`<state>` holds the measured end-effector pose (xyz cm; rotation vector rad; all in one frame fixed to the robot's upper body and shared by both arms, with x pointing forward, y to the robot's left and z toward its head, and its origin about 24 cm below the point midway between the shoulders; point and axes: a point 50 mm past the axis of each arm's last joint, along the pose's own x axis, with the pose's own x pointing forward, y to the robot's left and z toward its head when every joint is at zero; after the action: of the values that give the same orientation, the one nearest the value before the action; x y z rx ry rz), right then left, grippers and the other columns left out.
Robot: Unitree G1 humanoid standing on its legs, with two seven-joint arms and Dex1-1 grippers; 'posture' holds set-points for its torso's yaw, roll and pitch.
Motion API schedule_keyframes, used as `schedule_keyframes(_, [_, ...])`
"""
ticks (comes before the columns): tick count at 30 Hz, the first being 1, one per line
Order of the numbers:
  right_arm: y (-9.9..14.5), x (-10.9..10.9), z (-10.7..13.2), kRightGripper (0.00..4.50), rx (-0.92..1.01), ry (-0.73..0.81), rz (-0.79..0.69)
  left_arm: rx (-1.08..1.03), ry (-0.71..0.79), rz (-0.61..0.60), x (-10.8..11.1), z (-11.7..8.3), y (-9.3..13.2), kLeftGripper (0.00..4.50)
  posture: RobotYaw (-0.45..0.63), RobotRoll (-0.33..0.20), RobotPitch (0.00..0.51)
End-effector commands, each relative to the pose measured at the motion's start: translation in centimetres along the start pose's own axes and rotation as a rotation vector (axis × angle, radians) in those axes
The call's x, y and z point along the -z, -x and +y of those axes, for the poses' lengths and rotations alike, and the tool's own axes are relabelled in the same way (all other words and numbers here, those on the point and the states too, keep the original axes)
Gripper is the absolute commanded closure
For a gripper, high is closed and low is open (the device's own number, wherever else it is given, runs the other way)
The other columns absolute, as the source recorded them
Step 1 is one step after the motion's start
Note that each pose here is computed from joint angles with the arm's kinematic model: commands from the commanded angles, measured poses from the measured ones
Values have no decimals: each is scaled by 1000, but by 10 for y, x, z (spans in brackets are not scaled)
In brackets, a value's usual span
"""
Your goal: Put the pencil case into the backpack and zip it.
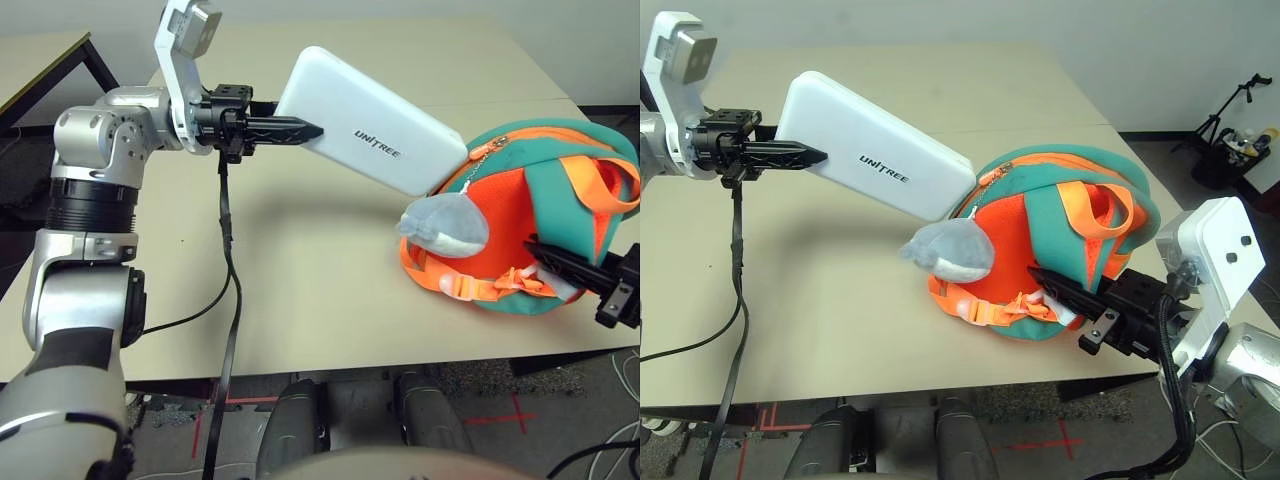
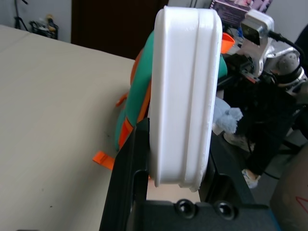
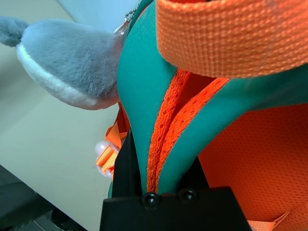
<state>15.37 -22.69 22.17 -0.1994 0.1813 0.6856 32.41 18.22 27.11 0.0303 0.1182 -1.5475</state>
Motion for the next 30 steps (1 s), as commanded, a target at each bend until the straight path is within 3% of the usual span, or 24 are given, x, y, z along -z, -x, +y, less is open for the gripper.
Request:
schedule_keyframes(1, [-2,-1,2,4303,-2,11,-7,14,-12,20,1,2,-5,3147,-237,0,109])
schedule_keyframes(18, [-5,-2,4,4303,-6,11,-16,-34,-45,18,1,15,-8,3147,-246,0,113])
schedule_keyframes(30, [-7,-2,6,4303,-9,17,-23,52,-57,-4,6,21,-41,3147,-263,0,110])
